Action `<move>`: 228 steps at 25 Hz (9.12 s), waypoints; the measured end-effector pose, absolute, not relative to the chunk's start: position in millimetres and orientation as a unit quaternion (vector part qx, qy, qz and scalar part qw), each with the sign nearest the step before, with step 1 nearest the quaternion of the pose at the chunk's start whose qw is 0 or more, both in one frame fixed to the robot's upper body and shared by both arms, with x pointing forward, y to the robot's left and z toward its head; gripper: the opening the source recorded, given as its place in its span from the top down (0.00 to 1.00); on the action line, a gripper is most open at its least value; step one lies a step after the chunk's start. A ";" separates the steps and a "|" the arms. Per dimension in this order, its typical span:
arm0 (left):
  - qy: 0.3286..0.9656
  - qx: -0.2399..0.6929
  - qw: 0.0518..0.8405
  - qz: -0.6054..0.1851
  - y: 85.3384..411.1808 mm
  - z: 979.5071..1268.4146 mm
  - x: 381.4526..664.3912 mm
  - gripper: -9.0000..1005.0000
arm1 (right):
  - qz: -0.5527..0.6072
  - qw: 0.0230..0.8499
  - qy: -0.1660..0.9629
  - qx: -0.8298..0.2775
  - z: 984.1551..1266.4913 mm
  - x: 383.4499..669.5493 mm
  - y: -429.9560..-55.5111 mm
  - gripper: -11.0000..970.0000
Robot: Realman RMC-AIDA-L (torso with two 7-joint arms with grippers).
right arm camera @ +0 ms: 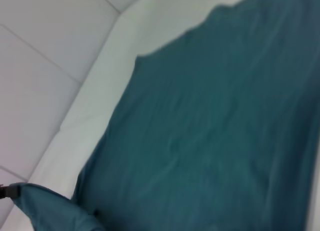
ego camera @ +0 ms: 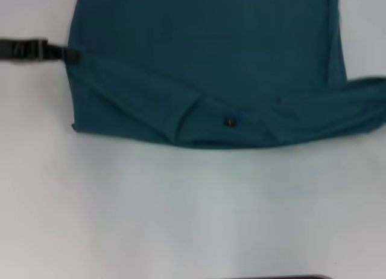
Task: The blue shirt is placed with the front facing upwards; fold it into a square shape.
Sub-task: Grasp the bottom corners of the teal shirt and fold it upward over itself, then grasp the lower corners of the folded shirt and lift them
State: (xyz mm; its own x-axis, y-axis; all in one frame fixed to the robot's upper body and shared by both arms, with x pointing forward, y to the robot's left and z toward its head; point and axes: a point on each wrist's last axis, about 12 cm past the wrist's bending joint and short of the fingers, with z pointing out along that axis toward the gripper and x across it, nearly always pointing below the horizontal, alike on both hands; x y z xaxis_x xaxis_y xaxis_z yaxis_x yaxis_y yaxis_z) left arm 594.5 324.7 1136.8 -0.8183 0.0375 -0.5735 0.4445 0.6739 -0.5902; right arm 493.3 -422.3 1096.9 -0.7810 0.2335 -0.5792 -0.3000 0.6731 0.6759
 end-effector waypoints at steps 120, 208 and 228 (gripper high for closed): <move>0.799 0.012 0.494 -0.343 276.3 1099.5 621.3 0.43 | 0.199 0.497 0.837 -0.114 1098.8 606.3 -351.0 0.41; 0.838 0.097 0.417 -0.339 294.3 1079.4 581.2 0.43 | 0.261 0.322 0.908 -0.057 1066.8 587.7 -344.8 0.97; 0.879 0.079 0.395 -0.255 306.5 1056.8 582.6 0.43 | 0.265 0.320 0.908 -0.056 1067.2 587.9 -343.6 0.97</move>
State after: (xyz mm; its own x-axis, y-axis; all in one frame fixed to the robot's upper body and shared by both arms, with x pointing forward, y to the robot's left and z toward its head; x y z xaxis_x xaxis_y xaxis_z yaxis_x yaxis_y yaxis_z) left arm 582.6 306.5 1056.8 -0.6752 -0.0626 -0.7350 0.3403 0.8576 -0.3856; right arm 587.9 -343.6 1067.2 -0.7887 0.0683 -0.6109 -0.2708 0.8536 0.4451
